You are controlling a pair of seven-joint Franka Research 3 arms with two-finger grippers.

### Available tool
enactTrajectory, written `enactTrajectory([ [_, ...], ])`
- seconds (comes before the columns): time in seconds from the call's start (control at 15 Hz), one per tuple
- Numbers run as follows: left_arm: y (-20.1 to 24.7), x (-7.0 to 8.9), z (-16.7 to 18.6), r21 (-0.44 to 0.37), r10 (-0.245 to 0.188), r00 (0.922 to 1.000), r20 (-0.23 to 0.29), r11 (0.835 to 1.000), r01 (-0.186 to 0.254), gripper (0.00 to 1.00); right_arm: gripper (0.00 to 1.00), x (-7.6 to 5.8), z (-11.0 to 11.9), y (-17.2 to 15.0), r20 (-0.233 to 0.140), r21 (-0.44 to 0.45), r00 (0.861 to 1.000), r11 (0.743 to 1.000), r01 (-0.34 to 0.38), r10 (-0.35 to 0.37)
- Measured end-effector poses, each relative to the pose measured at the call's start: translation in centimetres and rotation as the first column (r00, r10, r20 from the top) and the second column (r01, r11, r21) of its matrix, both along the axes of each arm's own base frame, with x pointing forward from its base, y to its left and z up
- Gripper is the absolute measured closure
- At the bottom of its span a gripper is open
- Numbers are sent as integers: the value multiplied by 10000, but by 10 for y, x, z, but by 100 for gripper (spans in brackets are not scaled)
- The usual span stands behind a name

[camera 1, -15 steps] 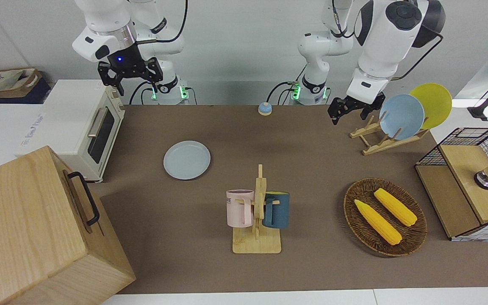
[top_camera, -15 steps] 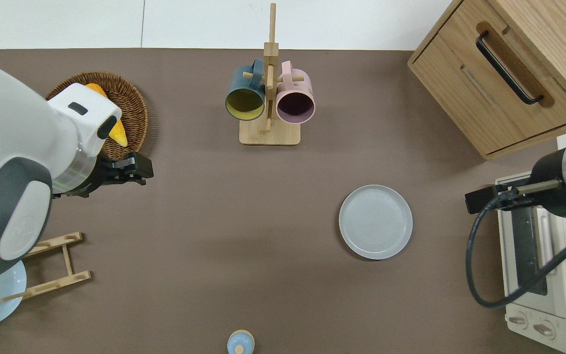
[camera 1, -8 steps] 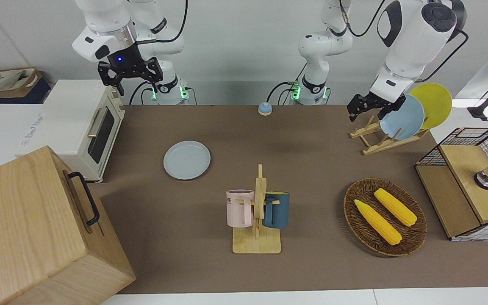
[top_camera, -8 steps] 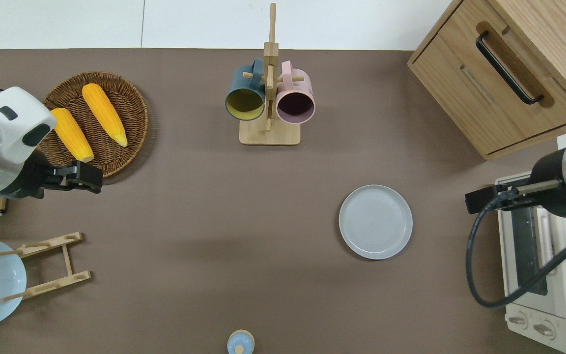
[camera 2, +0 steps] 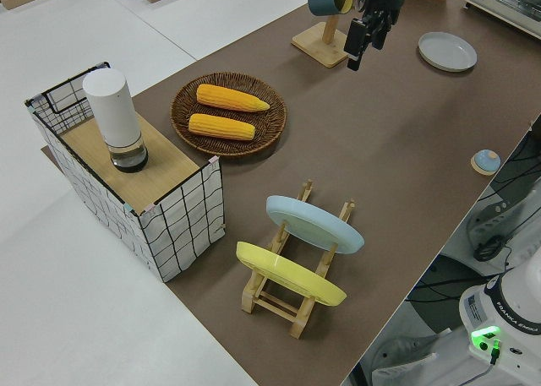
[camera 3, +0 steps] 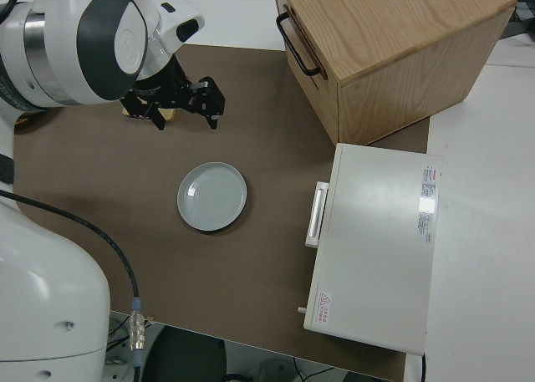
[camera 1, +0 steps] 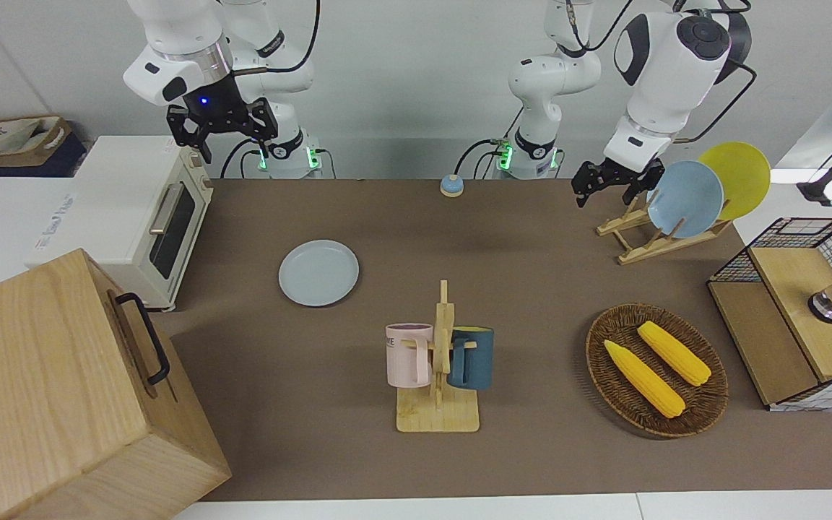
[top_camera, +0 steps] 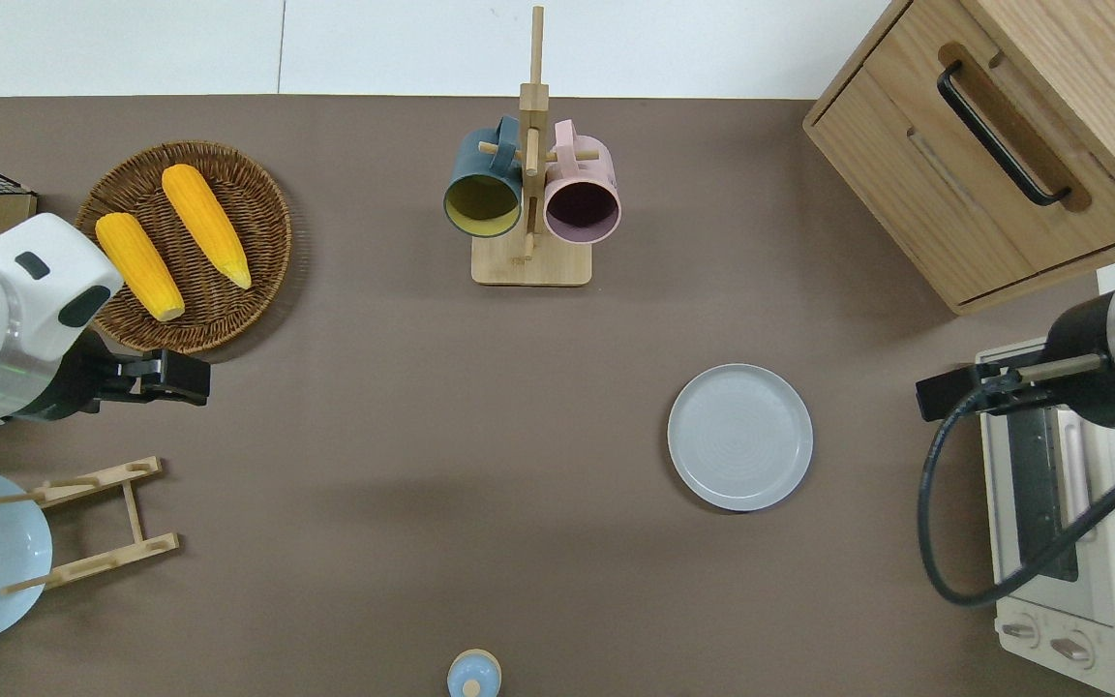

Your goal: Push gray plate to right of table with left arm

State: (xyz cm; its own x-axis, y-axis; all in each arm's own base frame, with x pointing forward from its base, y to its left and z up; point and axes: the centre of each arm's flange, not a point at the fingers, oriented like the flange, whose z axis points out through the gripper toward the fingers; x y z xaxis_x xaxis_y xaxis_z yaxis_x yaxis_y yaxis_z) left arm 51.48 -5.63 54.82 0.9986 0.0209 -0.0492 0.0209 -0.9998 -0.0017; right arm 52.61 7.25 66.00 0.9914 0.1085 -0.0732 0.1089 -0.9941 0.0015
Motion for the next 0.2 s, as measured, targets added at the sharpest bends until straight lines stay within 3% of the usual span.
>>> enactTrajectory([
  [0.2, 1, -4, -1, 28, 26, 10000, 54, 10000, -27, 0, 1, 0, 0, 0, 0, 0, 10000, 10000, 0, 0],
])
